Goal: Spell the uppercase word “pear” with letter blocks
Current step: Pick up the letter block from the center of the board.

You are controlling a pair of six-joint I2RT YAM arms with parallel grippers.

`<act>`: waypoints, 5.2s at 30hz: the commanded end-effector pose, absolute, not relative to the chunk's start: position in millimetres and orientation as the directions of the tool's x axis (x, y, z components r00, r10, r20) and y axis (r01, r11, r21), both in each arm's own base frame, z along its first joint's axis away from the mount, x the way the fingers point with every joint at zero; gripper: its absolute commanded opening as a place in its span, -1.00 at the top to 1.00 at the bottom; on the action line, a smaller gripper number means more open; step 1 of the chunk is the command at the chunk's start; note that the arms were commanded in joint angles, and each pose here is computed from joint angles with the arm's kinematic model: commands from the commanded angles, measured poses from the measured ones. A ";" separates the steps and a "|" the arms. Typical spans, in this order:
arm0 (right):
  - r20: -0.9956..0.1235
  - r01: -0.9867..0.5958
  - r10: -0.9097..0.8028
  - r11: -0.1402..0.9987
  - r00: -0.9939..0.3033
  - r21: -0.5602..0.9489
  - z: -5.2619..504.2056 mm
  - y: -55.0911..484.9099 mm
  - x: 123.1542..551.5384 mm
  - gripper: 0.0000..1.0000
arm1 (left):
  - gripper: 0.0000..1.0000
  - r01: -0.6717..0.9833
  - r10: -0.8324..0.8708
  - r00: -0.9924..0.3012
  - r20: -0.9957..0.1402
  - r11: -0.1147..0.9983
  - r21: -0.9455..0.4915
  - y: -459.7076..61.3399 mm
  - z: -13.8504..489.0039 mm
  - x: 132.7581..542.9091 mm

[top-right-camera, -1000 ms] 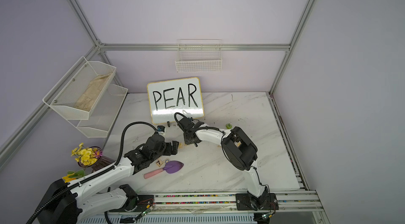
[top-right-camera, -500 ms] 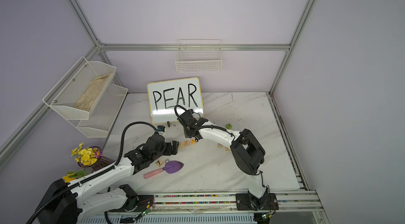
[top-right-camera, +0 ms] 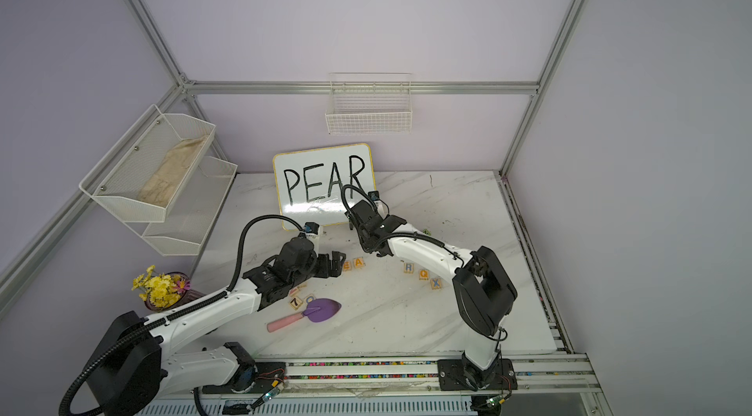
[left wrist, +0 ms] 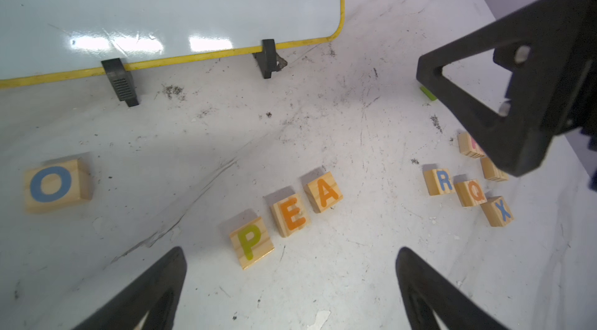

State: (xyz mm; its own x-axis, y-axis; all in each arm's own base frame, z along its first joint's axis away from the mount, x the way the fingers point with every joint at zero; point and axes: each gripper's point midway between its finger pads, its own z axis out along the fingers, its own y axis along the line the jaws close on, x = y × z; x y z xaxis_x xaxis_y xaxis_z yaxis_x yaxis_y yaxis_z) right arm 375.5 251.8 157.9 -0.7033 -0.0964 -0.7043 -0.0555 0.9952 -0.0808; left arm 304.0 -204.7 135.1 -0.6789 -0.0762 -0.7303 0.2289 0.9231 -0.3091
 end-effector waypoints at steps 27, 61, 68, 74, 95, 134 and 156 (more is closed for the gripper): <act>-0.540 0.078 0.071 0.997 -0.839 0.011 103.4 176.3 310.9 -0.49 | -1.00 0.555 0.028 -0.624 -0.781 0.720 -0.418 -323.9 186.6 305.6; -0.442 0.097 0.085 0.995 -0.893 -0.006 50.2 176.5 297.2 -0.18 | -1.00 0.548 0.054 -0.631 -0.774 0.737 -0.395 -319.2 176.4 294.7; -0.430 0.088 0.069 0.996 -0.900 -0.023 43.3 178.1 298.9 -0.13 | -1.00 0.542 0.054 -0.631 -0.774 0.744 -0.391 -318.6 175.8 296.3; -0.426 0.076 0.050 0.996 -0.903 -0.043 38.3 178.3 301.1 -0.11 | -1.00 0.539 0.059 -0.633 -0.772 0.750 -0.384 -318.7 174.6 298.0; -0.429 0.080 0.053 0.996 -0.902 -0.043 33.5 173.6 308.6 -0.05 | -1.00 0.534 0.067 -0.642 -0.764 0.754 -0.383 -321.5 170.3 300.2; -0.418 0.085 0.065 0.996 -0.906 -0.030 21.2 162.5 306.9 0.29 | -1.00 0.529 0.070 -0.649 -0.757 0.757 -0.383 -322.7 168.0 301.8; -0.495 -0.134 -0.098 0.990 -0.863 0.038 63.1 221.1 352.3 0.34 | -1.00 0.500 0.054 -0.634 -0.771 0.789 -0.356 -313.0 173.4 306.1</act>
State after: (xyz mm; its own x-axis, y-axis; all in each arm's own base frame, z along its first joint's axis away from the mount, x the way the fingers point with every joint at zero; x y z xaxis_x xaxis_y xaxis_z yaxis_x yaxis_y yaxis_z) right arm 348.3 206.6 64.7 -0.8648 -0.0267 -0.5015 -0.0544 0.9977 0.0407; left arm 292.4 -302.6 126.9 -0.7061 0.1013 -0.7009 0.4709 0.8064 -0.3579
